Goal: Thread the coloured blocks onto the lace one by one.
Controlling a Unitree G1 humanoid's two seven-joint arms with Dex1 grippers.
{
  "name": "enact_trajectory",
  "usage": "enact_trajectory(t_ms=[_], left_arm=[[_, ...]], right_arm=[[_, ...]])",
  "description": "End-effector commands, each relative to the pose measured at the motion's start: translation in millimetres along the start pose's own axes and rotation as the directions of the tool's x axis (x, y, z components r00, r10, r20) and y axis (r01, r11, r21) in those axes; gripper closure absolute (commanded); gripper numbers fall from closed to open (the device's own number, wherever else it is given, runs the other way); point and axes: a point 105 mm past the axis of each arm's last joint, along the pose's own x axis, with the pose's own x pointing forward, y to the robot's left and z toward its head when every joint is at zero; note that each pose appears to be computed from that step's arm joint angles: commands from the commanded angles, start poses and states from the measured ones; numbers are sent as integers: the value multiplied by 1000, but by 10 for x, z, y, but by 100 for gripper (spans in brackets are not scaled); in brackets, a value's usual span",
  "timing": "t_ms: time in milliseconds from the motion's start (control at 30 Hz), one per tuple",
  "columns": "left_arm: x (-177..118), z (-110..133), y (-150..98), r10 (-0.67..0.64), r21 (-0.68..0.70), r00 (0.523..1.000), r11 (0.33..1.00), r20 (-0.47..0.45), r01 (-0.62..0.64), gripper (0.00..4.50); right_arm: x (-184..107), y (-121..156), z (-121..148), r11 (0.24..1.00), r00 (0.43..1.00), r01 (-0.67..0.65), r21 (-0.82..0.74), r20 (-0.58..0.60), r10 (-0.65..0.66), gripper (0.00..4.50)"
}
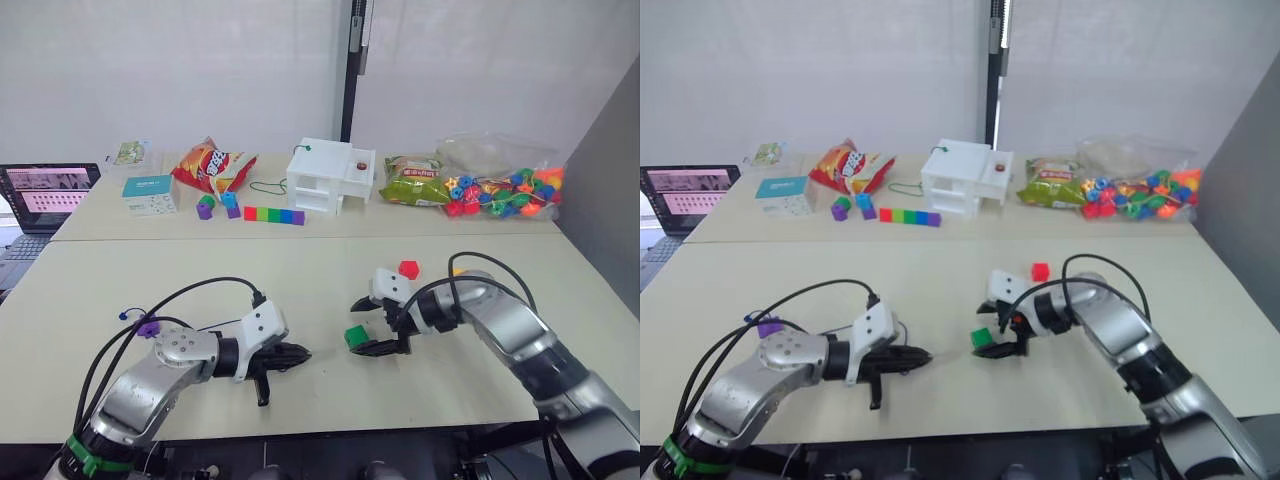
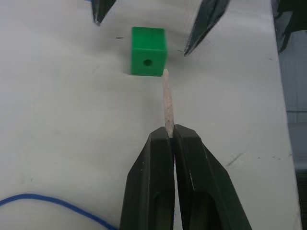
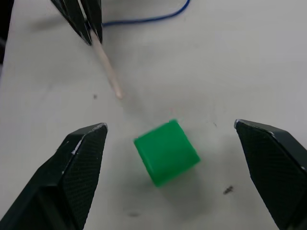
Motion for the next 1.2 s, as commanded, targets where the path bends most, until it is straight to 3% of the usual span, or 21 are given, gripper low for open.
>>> enact_trajectory(t_ms=[33,67,200,400,800,1200], left_arm=[[0,175,-82,-2,8,998,1000,57,1,450],[3,185,-85,2,4,998,1000,60,-2,450],[30,202,-112,10,-1,998,1000,55,-10,450],[53,138,8,40,29,999,999,-29,-39,450],[166,114,29,-96,141,987,984,-126,113,450],[266,121,124,-91,183,984,976,-153,119,450]], right_arm=[[0,26,-87,992,995,-93,-88,-48,89,2],[0,24,-109,990,994,-104,-92,-54,99,2],[35,-14,-130,994,997,-80,-80,-16,79,113],[82,120,-151,999,997,-13,33,77,10,325],[83,327,-155,986,994,101,136,22,-105,330],[132,407,-141,992,997,72,105,-12,-72,330]])
